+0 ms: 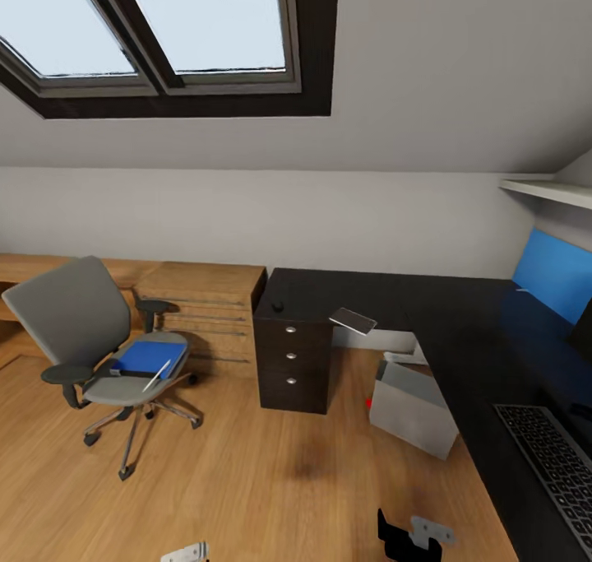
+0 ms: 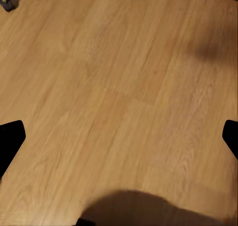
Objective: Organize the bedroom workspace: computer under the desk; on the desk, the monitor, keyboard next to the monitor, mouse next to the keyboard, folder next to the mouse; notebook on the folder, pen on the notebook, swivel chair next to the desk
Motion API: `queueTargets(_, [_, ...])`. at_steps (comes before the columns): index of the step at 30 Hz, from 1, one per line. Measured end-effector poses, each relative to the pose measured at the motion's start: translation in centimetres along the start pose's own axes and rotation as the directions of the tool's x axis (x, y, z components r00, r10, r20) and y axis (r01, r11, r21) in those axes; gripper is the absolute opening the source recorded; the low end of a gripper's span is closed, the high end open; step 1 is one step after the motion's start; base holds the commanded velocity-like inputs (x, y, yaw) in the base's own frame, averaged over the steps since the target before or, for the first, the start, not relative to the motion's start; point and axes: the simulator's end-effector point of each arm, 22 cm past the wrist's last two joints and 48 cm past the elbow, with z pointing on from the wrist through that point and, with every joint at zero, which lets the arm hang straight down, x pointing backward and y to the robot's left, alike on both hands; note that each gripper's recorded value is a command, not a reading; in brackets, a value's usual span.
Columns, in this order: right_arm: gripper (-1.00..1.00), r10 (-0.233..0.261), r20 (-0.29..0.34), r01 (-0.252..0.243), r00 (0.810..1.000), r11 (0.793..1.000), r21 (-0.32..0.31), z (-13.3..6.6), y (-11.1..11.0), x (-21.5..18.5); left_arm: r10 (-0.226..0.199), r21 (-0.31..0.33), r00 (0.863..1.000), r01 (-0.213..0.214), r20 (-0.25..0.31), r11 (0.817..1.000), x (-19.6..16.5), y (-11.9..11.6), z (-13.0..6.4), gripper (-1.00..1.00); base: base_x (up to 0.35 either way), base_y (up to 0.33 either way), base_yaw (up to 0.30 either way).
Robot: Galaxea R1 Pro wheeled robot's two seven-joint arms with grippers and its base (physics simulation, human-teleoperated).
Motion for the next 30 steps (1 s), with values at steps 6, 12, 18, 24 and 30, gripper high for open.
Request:
queueTargets(6, [1.00,0.001,-0.001,-0.001,1.000,1.000,0.001,-0.07,-0.04,0.09,0.001,0.000,1.000,-0.001,0.001,1.000,-0.04,-0.01,-0.01,1.00,0.327,0.105,0.078])
queueTargets(12, [1.00,0.001,-0.001,-0.001,1.000,1.000,0.001,-0.27,-0.10,0.23,-0.001,0.001,1.000,0.001,0.005,1.000,-0.23,-0.04,-0.05,1.00,0.321,0.020,0.193])
queueTargets(18, [1.00,0.001,0.003,-0.001,1.000,1.000,0.000,-0.27,-0.07,0.08,-0.001,0.001,1.000,0.001,0.010,1.000,-0.43,-0.04,-0.05,1.00,0.111,0.002,0.117])
queueTargets(24, [1.00,0.001,0.004,-0.001,1.000,1.000,0.000,-0.26,-0.05,0.03,0.000,0.001,1.000,0.000,0.012,1.000,-0.51,-0.04,-0.05,1.00,0.010,0.000,0.012])
queueTargets(30, [1.00,0.000,0.004,0.000,1.000,1.000,-0.001,-0.28,-0.04,0.03,-0.001,0.001,1.000,0.001,0.013,1.000,-0.53,-0.04,-0.07,1.00,0.076,0.000,0.000])
